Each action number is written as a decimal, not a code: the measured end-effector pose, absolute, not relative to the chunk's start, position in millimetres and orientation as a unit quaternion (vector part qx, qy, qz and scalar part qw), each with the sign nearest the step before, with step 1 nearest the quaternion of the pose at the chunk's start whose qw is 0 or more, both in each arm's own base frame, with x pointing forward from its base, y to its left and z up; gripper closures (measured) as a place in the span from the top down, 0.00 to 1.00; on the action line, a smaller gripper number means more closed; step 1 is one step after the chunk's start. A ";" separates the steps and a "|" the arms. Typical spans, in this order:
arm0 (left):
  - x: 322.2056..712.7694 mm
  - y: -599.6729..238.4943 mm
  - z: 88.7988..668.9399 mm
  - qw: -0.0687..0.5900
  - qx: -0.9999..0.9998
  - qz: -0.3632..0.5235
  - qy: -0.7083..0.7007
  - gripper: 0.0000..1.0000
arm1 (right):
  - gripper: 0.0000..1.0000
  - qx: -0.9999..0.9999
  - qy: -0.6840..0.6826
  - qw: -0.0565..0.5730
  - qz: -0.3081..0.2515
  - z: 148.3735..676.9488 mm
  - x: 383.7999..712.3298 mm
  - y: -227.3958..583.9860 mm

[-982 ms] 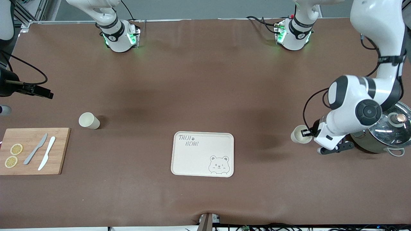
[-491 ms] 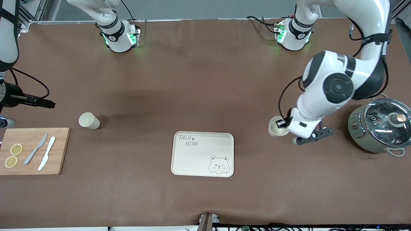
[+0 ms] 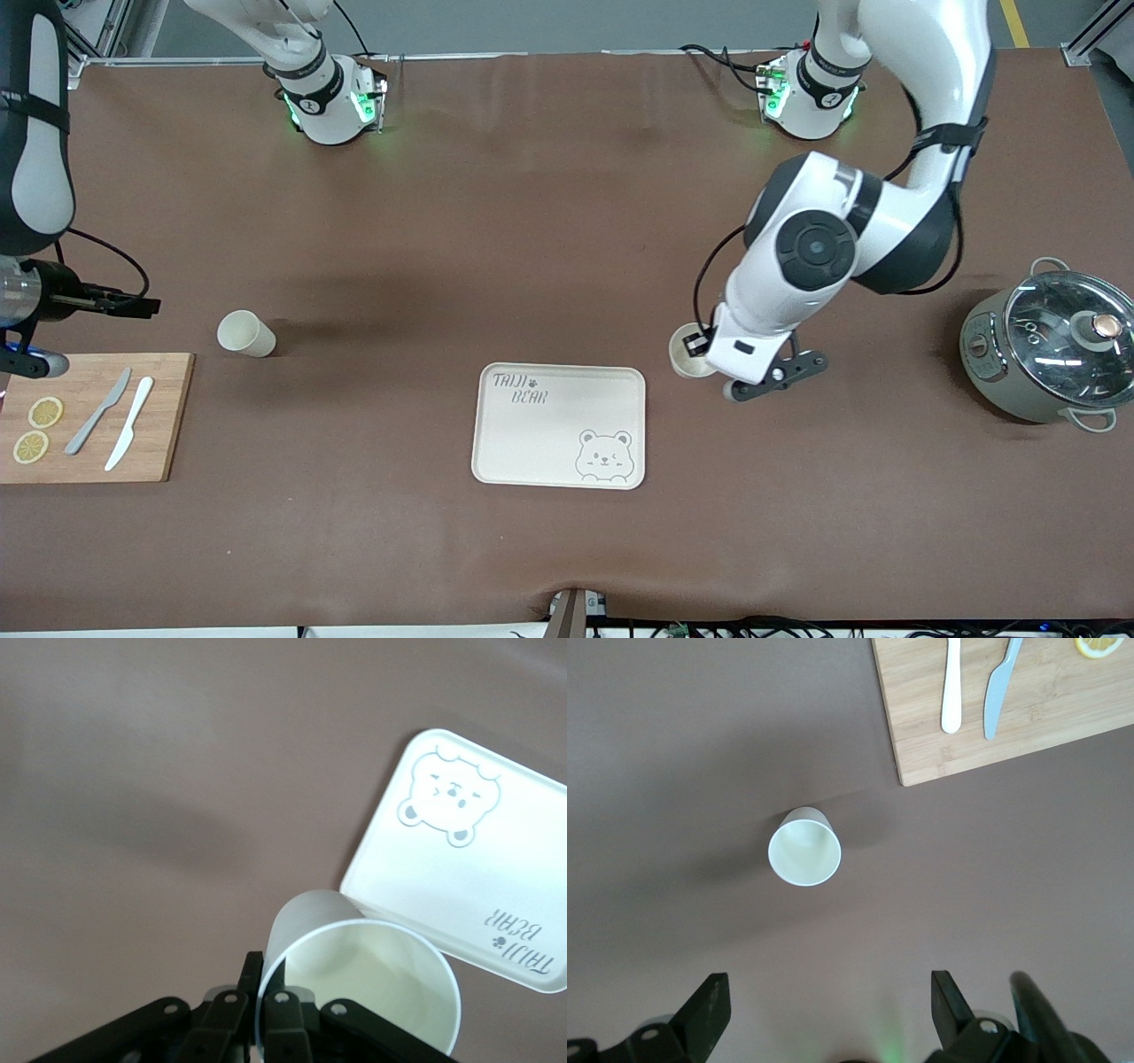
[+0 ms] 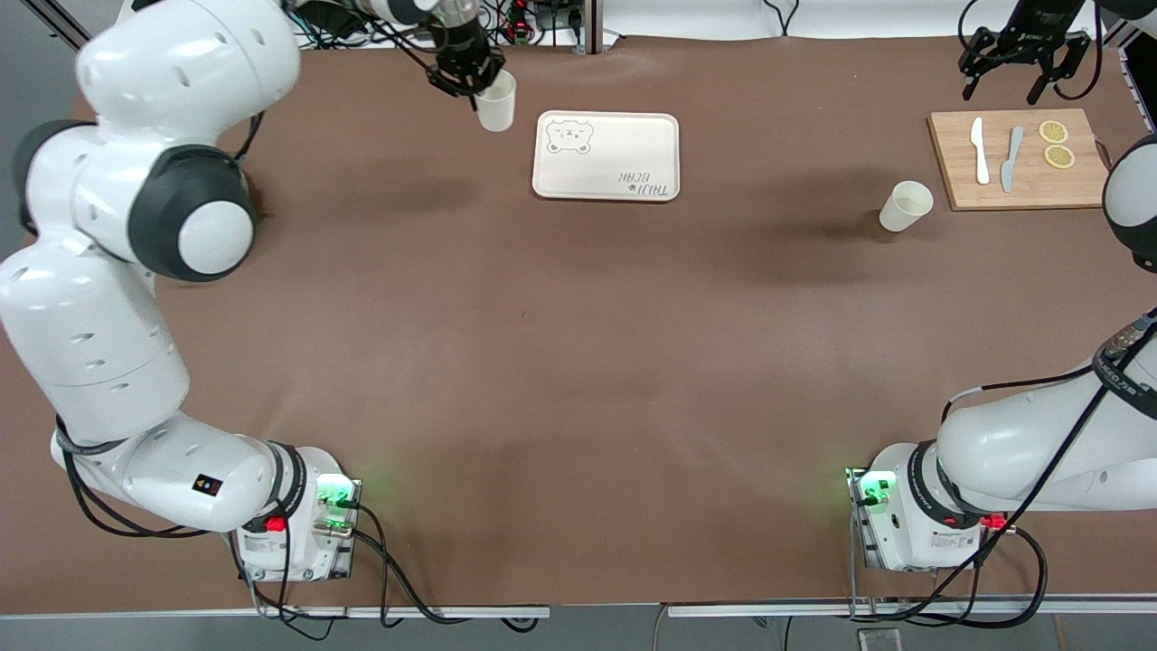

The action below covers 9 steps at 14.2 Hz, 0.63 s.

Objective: Place white IKEA cup upright on tray with both arms
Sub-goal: 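Carry the cup toward the tray while the right gripper reaches the other cup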

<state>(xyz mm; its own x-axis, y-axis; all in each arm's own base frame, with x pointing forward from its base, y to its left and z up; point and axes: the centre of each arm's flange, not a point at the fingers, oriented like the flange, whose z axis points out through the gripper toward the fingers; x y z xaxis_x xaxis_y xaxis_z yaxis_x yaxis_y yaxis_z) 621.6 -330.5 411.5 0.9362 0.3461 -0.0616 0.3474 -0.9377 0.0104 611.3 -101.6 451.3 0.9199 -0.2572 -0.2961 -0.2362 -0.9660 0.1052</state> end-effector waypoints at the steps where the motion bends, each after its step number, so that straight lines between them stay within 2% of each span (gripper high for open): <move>1: 622.6 -340.2 405.5 0.011 0.984 -0.031 0.177 0.04 | 1.00 0.979 -0.128 0.033 -0.154 438.4 613.1 -105.6; 9: 617.1 -402.5 361.3 -0.008 0.986 -0.019 0.165 0.04 | 1.00 0.982 -0.134 0.031 -0.133 366.0 607.3 -119.4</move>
<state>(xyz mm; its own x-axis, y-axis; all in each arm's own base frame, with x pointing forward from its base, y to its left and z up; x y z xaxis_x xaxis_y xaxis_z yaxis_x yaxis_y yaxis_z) 617.1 -402.5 361.3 0.9449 0.3253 -0.0355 0.3247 -0.9456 -0.0225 607.3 -119.4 366.0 0.9287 -0.2716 -0.2525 -0.2550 -0.9621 0.0968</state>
